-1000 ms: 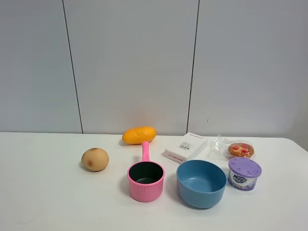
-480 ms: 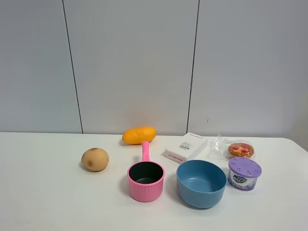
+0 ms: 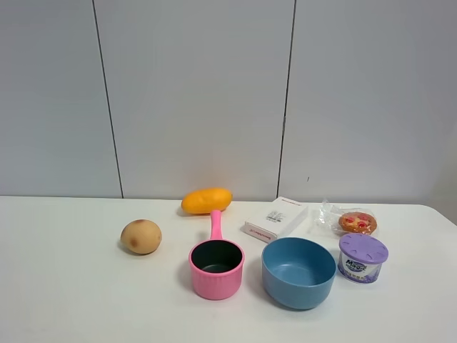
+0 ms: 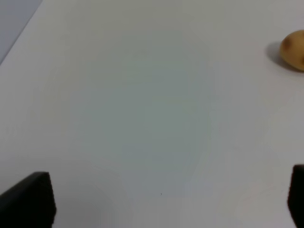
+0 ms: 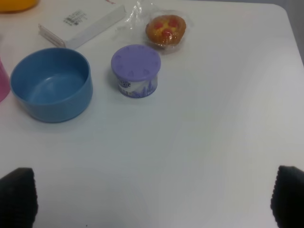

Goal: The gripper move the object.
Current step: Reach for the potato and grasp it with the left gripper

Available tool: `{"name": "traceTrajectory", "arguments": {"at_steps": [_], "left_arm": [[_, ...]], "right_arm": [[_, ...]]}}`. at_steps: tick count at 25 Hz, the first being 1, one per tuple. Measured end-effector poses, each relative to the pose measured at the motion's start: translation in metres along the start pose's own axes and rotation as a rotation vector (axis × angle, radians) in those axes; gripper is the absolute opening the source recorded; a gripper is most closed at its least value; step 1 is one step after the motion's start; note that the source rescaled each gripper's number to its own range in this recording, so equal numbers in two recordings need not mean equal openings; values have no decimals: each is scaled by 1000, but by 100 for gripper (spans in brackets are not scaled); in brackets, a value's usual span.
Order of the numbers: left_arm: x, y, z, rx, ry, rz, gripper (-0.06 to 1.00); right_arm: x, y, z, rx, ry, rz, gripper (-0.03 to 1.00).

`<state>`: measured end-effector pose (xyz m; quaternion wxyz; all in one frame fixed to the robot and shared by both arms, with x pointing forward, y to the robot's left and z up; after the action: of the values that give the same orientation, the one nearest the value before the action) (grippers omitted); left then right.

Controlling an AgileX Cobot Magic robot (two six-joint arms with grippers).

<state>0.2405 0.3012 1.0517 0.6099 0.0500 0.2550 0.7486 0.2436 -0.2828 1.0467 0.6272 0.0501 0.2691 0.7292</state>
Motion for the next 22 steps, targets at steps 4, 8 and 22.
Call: {"name": "traceTrajectory", "arguments": {"at_steps": [4, 8, 22], "left_arm": [[-5, 6, 19, -2, 1, -3, 100], [-15, -5, 52, 55, 8, 3, 100], [-55, -172, 159, 280, 29, -43, 100]], "right_arm": [[0, 0, 0, 0, 0, 0, 100], [0, 0, 0, 0, 0, 0, 100], [0, 0, 0, 0, 0, 0, 100]]}}
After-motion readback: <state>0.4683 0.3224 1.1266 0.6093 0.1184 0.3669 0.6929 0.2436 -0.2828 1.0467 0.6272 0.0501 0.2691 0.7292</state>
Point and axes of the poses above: a point on each arm's last joint axis where the gripper is mounted, y pointing back along that axis away from the gripper, x along the wrist's bending axis when the last joint is at zero, z = x × y, the point moved 1 cm from there along -y, pointing out along that axis toward the gripper, and after that the axes turned 15 degrees about y, right-handed, at the moved point
